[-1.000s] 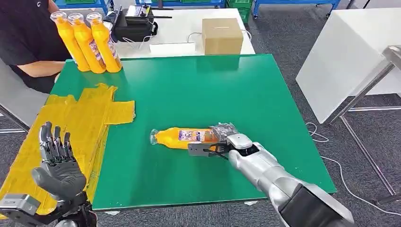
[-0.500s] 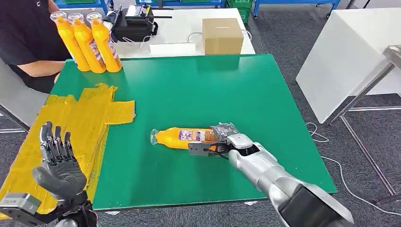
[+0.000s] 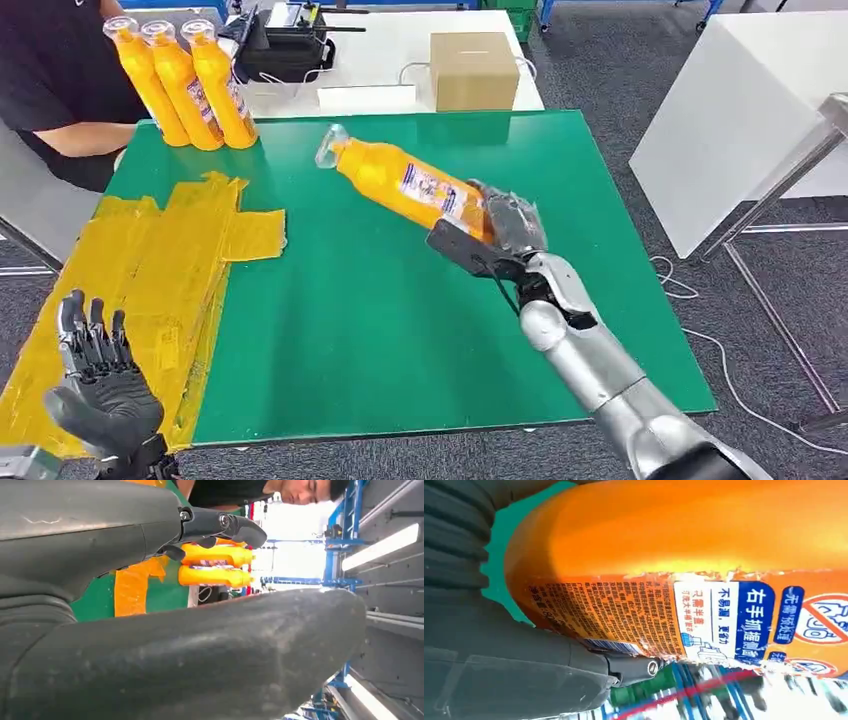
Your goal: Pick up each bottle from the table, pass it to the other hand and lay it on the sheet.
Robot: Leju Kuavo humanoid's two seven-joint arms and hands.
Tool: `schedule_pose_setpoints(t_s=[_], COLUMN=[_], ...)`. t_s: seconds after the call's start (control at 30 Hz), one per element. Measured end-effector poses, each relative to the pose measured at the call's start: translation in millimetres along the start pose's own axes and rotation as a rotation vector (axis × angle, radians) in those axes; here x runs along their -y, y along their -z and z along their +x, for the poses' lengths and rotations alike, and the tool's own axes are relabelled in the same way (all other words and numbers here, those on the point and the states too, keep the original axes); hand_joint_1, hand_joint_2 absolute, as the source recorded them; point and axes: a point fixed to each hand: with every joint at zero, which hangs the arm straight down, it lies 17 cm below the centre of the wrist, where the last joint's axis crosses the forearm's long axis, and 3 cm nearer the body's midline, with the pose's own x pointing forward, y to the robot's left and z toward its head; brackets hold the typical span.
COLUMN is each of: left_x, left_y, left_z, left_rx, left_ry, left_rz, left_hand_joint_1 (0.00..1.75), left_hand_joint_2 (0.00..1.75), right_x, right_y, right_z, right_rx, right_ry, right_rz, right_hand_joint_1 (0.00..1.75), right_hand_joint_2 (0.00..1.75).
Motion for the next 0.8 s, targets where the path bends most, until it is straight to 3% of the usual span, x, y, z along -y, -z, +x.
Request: schedule_pose_setpoints(t_s=[0.4, 0.43, 0.7, 0.8], left_x=[-6, -6, 6, 16], left_y=[1, 1, -3, -6], left_z=[7, 6, -11, -17], left_rx=[0.013, 0.006, -0.126, -0.194], left_ry=[0.012, 0.009, -0.161, -0.337], left_rz=[0.017, 0.016, -0.023, -0.053], left_hand_joint_1=[0.00, 0.00, 0.00, 0.00], left_hand_joint_2=[0.00, 1.75, 1.75, 1.75], right_x=[23, 23, -9, -31], right_y=[-13, -13, -20, -28], right_z=[33, 34, 66, 96], right_rx=[0.096, 0.098, 0.173, 0.251], right_ry=[-0.003, -0.002, 0.054, 0.110], right_rz=[-0.055, -0.052, 0.049, 0.121], right_hand_joint_1=[1.75, 1.75, 1.75, 1.75], right_hand_joint_2=[1.75, 1.75, 1.75, 1.75])
